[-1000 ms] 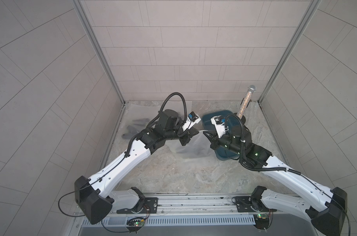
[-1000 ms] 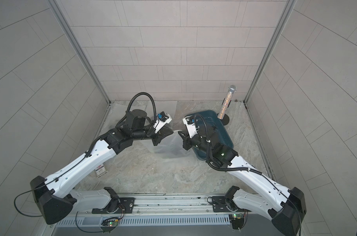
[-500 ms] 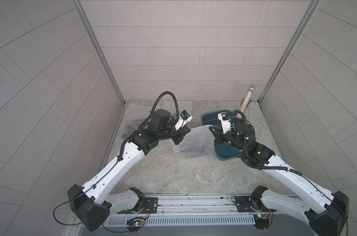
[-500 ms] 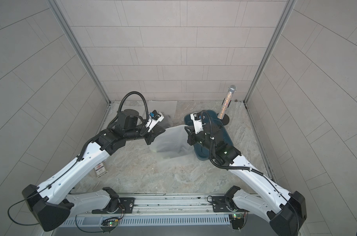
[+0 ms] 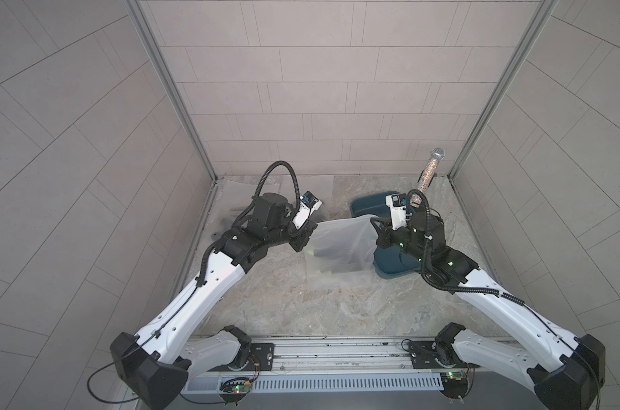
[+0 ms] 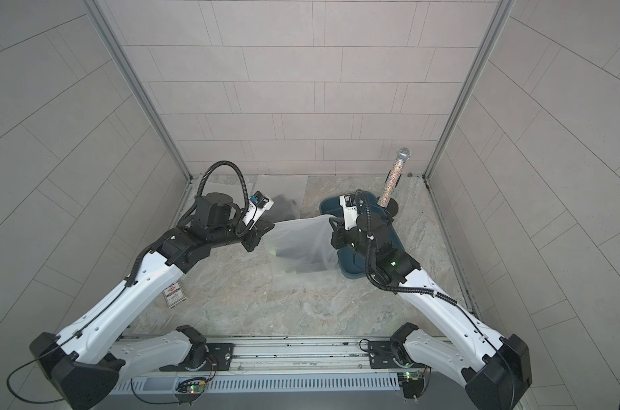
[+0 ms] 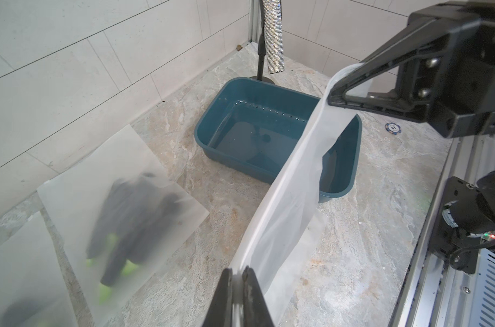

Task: Place the eggplant in a zip-top bag and seal the zipper
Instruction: Zip the zipper on the zipper food storage bag.

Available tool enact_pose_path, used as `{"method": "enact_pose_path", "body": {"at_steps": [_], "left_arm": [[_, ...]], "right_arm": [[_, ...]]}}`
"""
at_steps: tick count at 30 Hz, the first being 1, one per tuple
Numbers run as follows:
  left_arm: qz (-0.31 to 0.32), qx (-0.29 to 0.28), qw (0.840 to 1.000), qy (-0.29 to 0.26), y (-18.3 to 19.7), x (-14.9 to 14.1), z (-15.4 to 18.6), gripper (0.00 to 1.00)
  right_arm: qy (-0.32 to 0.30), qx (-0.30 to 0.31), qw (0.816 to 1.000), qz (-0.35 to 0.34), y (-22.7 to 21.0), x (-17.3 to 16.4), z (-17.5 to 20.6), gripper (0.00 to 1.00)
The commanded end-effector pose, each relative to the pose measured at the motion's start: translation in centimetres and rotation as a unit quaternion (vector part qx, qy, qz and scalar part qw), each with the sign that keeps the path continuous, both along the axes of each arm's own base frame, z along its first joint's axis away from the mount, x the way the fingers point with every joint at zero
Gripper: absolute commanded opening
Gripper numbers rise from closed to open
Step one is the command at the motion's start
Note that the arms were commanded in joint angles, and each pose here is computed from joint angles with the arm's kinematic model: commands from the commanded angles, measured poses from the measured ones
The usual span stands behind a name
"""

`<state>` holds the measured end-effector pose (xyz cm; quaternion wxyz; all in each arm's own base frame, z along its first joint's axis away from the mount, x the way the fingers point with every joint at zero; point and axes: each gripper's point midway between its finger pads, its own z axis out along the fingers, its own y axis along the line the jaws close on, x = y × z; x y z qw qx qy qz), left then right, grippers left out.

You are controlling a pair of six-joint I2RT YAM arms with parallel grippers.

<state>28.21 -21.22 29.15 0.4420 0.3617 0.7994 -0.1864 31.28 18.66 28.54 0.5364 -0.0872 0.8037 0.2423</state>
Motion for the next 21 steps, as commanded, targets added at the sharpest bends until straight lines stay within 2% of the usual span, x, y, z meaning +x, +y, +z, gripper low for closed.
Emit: {"method": "enact_pose_path", "body": {"at_steps": [1, 15, 18, 21], "left_arm": [[0.102, 0.069, 0.992, 0.023, 5.4, 0.2, -1.9, 0.10], [0.167, 0.095, 0.981, 0.030, 7.8, 0.9, -2.3, 0.10], [0.157, 0.077, 0.984, 0.029, 7.0, 1.0, -1.7, 0.09], [0.144, 0.038, 0.989, 0.022, 6.1, 0.8, 0.1, 0.07]], "right_arm": [[0.009, -0.037, 0.990, -0.134, -5.7, 1.8, -1.0, 0.00], [0.008, -0.037, 0.992, -0.118, -4.9, 2.2, -0.7, 0.00], [0.011, -0.031, 0.996, -0.080, -3.4, 2.0, -0.5, 0.00], [0.009, -0.033, 0.999, -0.003, -0.1, 0.8, 0.0, 0.00]]}}
